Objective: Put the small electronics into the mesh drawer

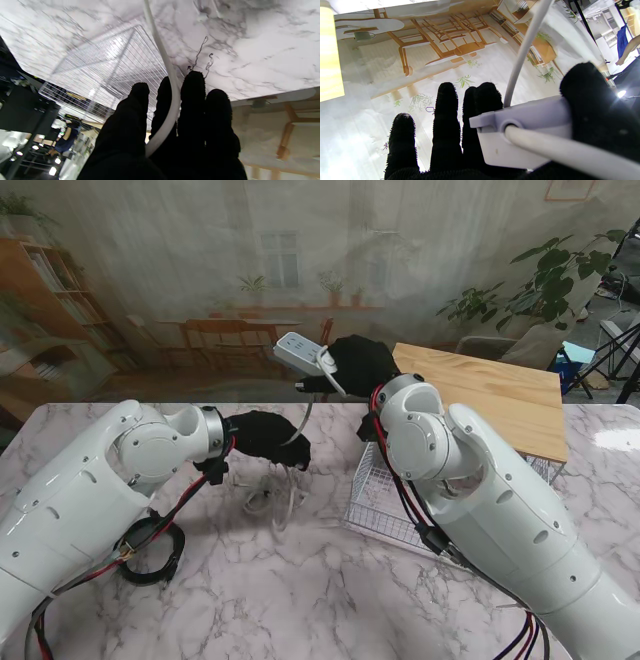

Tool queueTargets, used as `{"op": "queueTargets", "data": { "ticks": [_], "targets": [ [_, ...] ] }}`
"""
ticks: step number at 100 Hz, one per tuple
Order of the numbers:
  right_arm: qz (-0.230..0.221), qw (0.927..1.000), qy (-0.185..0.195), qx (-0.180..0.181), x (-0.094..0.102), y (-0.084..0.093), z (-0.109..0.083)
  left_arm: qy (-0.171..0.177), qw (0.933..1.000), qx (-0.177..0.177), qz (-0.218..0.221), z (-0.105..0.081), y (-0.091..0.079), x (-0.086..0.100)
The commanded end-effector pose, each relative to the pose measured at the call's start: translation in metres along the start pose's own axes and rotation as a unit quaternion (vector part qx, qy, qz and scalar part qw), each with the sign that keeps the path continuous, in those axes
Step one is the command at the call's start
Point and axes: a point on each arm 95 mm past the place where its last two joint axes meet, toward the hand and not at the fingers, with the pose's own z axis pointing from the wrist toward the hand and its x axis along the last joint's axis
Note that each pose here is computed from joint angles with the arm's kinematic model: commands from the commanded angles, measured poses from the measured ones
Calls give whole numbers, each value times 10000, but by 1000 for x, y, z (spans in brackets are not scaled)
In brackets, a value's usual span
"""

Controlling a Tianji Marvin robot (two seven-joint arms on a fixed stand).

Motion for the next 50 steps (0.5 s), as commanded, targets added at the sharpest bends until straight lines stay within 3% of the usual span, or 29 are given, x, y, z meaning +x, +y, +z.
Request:
{"op": "queueTargets", "data": {
  "ticks": [1, 16, 25, 37, 50],
  "targets": [
    [-14, 9999, -118, -91, -5, 4, 3, 186, 9992, -344, 69, 1, 14, 9],
    [64, 9997, -205, -94, -7, 3, 5, 403, 9951, -706, 570, 3, 20, 18],
    [50, 9998, -185, -82, -6, 2, 5, 378, 9946, -800, 547, 8, 23, 18],
    [-31, 9998, -171, -81, -6, 1, 5, 495, 9953, -702, 443, 8, 25, 23],
    [-103, 9997, -213, -74, -9, -1, 6, 750, 9946, -462, 542, -4, 21, 37]
  ]
}}
